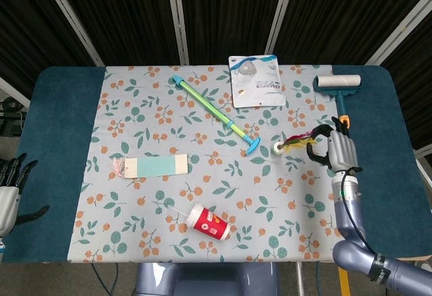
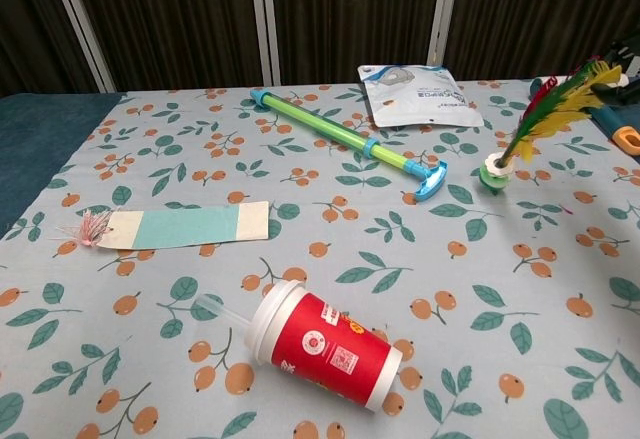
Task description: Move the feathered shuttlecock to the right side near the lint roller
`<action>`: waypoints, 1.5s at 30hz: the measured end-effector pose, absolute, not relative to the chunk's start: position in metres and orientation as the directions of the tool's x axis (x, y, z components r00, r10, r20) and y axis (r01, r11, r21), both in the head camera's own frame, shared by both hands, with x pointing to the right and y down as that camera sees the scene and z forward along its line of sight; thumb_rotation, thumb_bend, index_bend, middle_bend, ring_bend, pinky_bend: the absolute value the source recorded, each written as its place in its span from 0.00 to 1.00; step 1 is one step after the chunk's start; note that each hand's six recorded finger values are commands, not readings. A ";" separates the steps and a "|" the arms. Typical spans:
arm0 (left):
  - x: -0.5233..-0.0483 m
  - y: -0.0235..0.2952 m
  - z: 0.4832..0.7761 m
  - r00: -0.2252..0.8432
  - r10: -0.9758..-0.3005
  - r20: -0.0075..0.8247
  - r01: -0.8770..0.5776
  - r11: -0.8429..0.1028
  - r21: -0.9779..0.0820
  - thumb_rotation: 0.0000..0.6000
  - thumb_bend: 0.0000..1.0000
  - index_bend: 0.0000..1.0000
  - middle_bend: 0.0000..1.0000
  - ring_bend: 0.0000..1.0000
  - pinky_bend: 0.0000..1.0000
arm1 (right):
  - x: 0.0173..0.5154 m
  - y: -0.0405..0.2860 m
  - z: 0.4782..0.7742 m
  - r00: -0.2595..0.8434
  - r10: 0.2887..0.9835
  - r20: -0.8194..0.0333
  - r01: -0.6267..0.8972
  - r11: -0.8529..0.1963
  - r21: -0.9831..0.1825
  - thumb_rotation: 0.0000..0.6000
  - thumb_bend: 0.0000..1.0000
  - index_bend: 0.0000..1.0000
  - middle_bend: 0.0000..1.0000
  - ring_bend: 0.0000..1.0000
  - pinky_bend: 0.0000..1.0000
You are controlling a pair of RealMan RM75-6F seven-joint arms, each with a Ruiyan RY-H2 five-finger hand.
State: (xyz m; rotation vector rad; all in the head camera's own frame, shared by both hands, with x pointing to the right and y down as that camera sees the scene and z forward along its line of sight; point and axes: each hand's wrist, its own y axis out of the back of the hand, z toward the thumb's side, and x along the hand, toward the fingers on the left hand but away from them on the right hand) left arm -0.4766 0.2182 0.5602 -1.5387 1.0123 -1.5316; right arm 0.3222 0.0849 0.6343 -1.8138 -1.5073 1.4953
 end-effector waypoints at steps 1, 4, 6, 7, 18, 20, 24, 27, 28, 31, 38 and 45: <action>-0.477 0.218 0.560 -0.019 -0.905 0.425 -0.037 -0.425 -0.905 0.92 0.15 0.11 0.00 0.00 0.00 | 0.324 0.086 0.635 -0.123 0.862 -0.492 0.496 -0.376 -0.782 1.00 0.39 0.62 0.32 0.00 0.00; -0.477 0.218 0.560 -0.019 -0.905 0.425 -0.037 -0.424 -0.905 0.92 0.14 0.11 0.00 0.00 0.00 | 0.326 0.088 0.636 -0.126 0.860 -0.495 0.493 -0.379 -0.783 1.00 0.39 0.62 0.32 0.00 0.00; -0.476 0.218 0.560 -0.018 -0.905 0.425 -0.037 -0.424 -0.905 0.92 0.14 0.11 0.00 0.00 0.00 | 0.328 0.089 0.636 -0.127 0.858 -0.498 0.491 -0.382 -0.783 1.00 0.39 0.62 0.32 0.00 0.00; -0.476 0.218 0.560 -0.018 -0.905 0.425 -0.037 -0.424 -0.905 0.92 0.14 0.11 0.00 0.00 0.00 | 0.329 0.090 0.637 -0.127 0.857 -0.499 0.489 -0.384 -0.783 1.00 0.39 0.62 0.32 0.00 0.00; -0.477 0.218 0.560 -0.017 -0.905 0.426 -0.038 -0.425 -0.904 0.93 0.14 0.11 0.00 0.00 0.00 | 0.334 0.093 0.638 -0.133 0.855 -0.501 0.484 -0.386 -0.786 1.00 0.39 0.62 0.32 0.00 0.00; -0.477 0.218 0.560 -0.017 -0.905 0.426 -0.038 -0.425 -0.904 0.92 0.14 0.11 0.00 0.00 0.00 | 0.335 0.092 0.637 -0.133 0.857 -0.497 0.486 -0.381 -0.787 1.00 0.39 0.62 0.32 0.00 0.00; -0.476 0.218 0.560 -0.017 -0.905 0.425 -0.038 -0.425 -0.905 0.93 0.14 0.11 0.00 0.00 0.00 | 0.335 0.092 0.636 -0.133 0.859 -0.495 0.489 -0.377 -0.786 1.00 0.39 0.62 0.32 0.00 0.00; -0.476 0.218 0.560 -0.017 -0.905 0.426 -0.038 -0.425 -0.904 0.92 0.14 0.11 0.00 0.00 0.00 | 0.336 0.093 0.636 -0.136 0.857 -0.497 0.489 -0.379 -0.786 1.00 0.39 0.62 0.32 0.00 0.00; -0.476 0.218 0.560 -0.017 -0.905 0.426 -0.037 -0.425 -0.905 0.92 0.14 0.11 0.00 0.00 0.00 | 0.336 0.093 0.636 -0.136 0.856 -0.498 0.489 -0.379 -0.786 1.00 0.39 0.62 0.32 0.00 0.00; -0.477 0.218 0.560 -0.017 -0.905 0.426 -0.038 -0.425 -0.905 0.92 0.14 0.11 0.00 0.00 0.00 | 0.337 0.093 0.637 -0.138 0.856 -0.498 0.488 -0.379 -0.786 1.00 0.39 0.62 0.31 0.00 0.00; -0.477 0.218 0.560 -0.017 -0.904 0.426 -0.038 -0.425 -0.904 0.92 0.14 0.11 0.00 0.00 0.00 | 0.341 0.094 0.640 -0.150 0.848 -0.509 0.486 -0.385 -0.785 1.00 0.37 0.52 0.25 0.00 0.00; -0.476 0.218 0.560 -0.018 -0.905 0.426 -0.038 -0.425 -0.904 0.92 0.14 0.11 0.00 0.00 0.00 | 0.344 0.094 0.637 -0.151 0.850 -0.504 0.486 -0.380 -0.787 1.00 0.33 0.33 0.16 0.00 0.00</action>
